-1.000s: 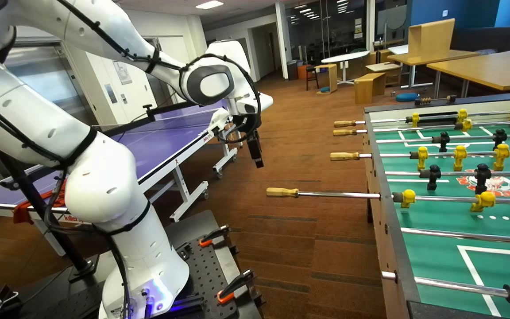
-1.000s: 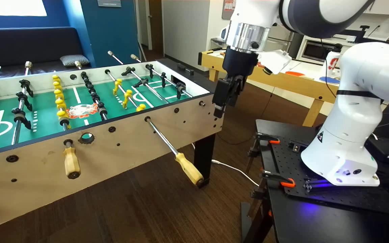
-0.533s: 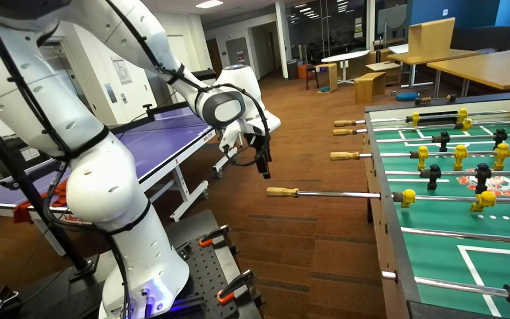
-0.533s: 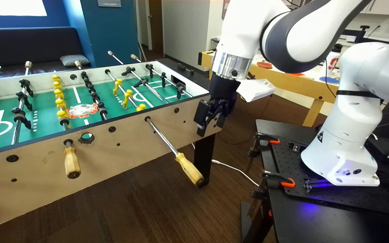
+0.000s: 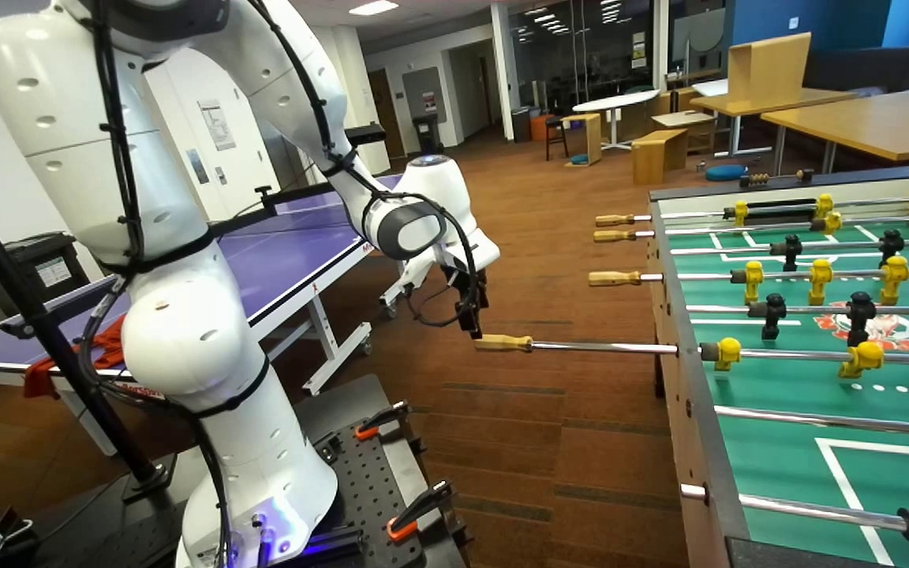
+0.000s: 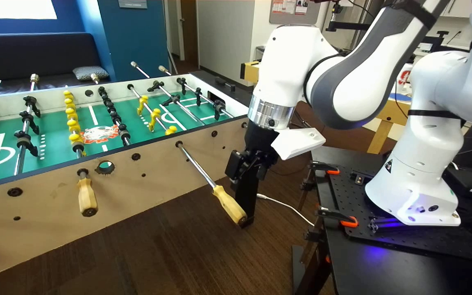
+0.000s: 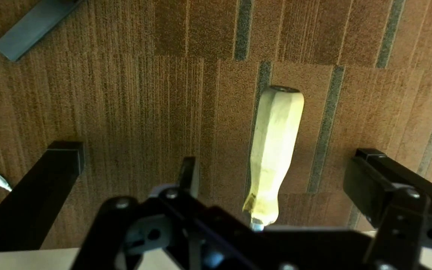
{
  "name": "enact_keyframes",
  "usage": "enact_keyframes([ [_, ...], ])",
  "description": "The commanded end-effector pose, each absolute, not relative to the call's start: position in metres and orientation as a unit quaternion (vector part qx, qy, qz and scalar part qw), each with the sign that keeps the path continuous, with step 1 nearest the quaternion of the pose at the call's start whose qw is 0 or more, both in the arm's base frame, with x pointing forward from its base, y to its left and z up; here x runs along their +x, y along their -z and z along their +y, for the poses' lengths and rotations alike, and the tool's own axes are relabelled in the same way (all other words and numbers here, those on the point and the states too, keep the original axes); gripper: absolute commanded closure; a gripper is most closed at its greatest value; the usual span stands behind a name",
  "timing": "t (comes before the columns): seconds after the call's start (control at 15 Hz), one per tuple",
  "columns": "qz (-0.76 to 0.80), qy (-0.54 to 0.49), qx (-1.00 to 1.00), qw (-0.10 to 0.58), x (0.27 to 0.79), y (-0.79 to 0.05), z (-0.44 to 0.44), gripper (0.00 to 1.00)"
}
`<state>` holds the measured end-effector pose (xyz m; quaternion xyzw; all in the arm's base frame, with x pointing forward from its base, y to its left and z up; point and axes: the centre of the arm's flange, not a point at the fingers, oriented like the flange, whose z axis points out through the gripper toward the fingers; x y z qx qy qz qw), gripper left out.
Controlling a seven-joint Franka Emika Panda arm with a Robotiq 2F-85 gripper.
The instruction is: Push the first Foosball handle from the right inwards
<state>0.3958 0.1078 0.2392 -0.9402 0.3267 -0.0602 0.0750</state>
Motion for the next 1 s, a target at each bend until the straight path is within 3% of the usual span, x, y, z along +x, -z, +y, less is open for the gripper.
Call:
enact_keyframes([
  [0.0, 0.349, 0.059, -0.932, 0.075, 0.411, -0.214, 0.122, 0.00],
  [0.93, 0.368, 0.038, -0.927, 0.056, 0.431, -0.175, 0.125, 0.00],
])
